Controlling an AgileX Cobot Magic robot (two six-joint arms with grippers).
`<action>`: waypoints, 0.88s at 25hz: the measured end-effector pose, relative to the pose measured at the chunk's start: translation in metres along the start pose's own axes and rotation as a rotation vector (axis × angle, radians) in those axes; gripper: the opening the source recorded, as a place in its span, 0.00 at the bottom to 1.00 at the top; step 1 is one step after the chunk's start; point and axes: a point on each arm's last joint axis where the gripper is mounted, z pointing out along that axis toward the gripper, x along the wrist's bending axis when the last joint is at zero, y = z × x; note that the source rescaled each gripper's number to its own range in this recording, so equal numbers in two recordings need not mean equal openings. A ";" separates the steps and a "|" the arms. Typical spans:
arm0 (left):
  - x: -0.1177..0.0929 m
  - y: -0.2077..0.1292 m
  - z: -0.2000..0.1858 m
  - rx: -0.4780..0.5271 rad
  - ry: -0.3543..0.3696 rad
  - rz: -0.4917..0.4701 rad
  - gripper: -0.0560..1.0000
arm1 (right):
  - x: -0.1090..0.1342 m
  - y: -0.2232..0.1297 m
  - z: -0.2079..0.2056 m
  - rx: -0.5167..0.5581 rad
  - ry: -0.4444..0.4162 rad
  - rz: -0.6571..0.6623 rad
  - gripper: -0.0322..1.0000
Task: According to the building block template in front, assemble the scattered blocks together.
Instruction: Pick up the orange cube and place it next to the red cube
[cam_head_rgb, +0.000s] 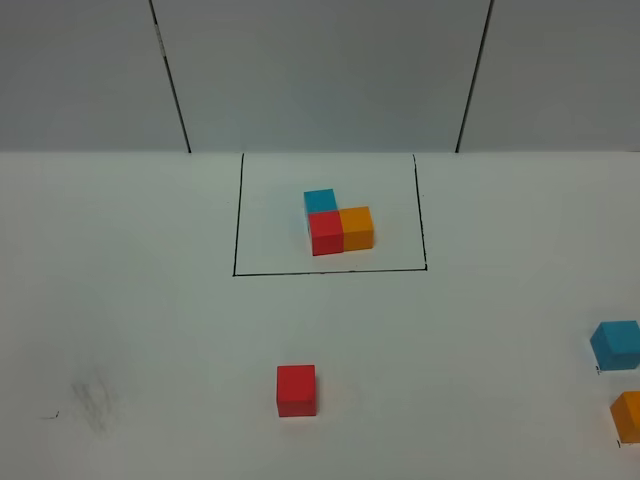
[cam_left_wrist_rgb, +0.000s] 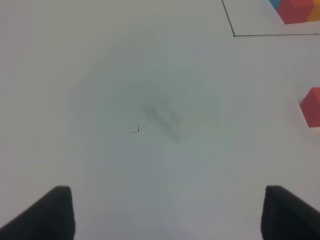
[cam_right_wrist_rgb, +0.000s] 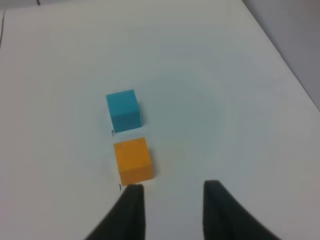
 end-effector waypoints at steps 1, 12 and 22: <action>0.000 0.000 0.000 0.000 0.000 0.000 0.94 | 0.000 0.000 0.000 0.000 0.000 0.000 0.03; 0.000 0.000 0.000 0.000 0.000 0.000 0.94 | 0.000 0.000 0.000 0.000 0.000 0.000 0.03; 0.000 0.000 0.000 0.000 0.000 0.000 0.94 | 0.000 0.000 0.000 0.000 0.000 0.000 0.03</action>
